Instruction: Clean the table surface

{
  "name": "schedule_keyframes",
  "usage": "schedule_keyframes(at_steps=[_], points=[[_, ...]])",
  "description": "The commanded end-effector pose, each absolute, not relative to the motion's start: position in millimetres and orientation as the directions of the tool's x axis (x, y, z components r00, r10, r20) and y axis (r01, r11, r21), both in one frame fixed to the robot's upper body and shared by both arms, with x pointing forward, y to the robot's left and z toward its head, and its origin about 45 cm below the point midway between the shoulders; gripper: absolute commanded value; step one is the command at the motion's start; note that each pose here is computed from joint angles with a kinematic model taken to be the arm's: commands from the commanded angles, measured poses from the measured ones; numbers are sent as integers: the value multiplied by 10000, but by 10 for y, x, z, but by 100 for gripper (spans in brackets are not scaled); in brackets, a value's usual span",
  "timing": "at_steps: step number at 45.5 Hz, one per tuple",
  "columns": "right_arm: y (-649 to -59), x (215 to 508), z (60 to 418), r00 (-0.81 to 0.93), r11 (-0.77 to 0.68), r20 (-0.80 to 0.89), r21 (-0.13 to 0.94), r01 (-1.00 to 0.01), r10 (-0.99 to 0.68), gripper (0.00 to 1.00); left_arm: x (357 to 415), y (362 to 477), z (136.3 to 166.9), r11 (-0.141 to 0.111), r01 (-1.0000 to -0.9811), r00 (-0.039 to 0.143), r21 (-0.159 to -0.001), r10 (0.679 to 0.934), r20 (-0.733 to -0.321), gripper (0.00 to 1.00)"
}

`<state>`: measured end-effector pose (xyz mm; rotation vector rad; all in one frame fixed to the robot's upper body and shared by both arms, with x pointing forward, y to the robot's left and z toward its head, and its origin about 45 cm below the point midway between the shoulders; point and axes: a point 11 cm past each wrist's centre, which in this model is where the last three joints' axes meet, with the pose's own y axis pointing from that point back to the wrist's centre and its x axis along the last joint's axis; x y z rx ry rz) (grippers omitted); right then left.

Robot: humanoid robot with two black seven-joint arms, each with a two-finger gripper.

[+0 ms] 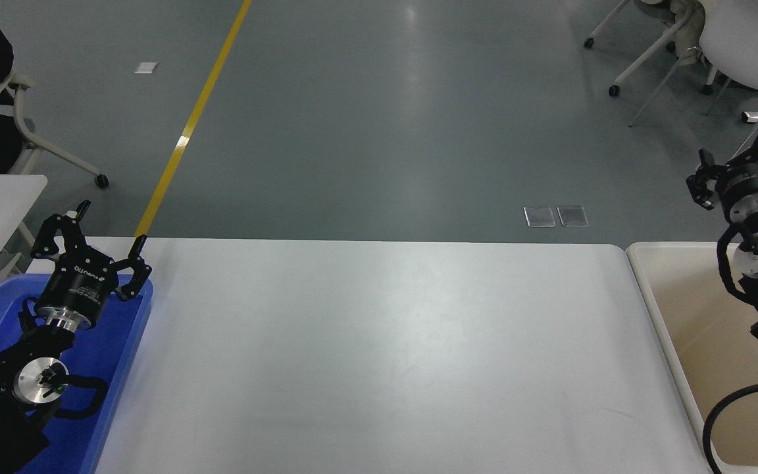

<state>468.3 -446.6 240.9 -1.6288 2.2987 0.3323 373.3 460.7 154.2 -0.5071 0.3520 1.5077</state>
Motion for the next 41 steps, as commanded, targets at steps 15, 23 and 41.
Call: schedule_keyframes(at_steps=[15,23,41], points=[[-3778,4364,1497,-2490,2291,-3618,976,-9685,-8984,99,3733,4607,1543,-90,-9950,442,-992,8527,-5206,100],[-3692,4362,1467,-2350,2154,-3769,939,-9720,-8960,99,3733,4607,1543,-90,-9950,442,-992,8527,-5206,100],[-3583,4372,1476,-2205,2169,-3956,543,-9747,-8916,99,3733,4607,1543,-90,-9950,442,-992,8527,-5206,100]])
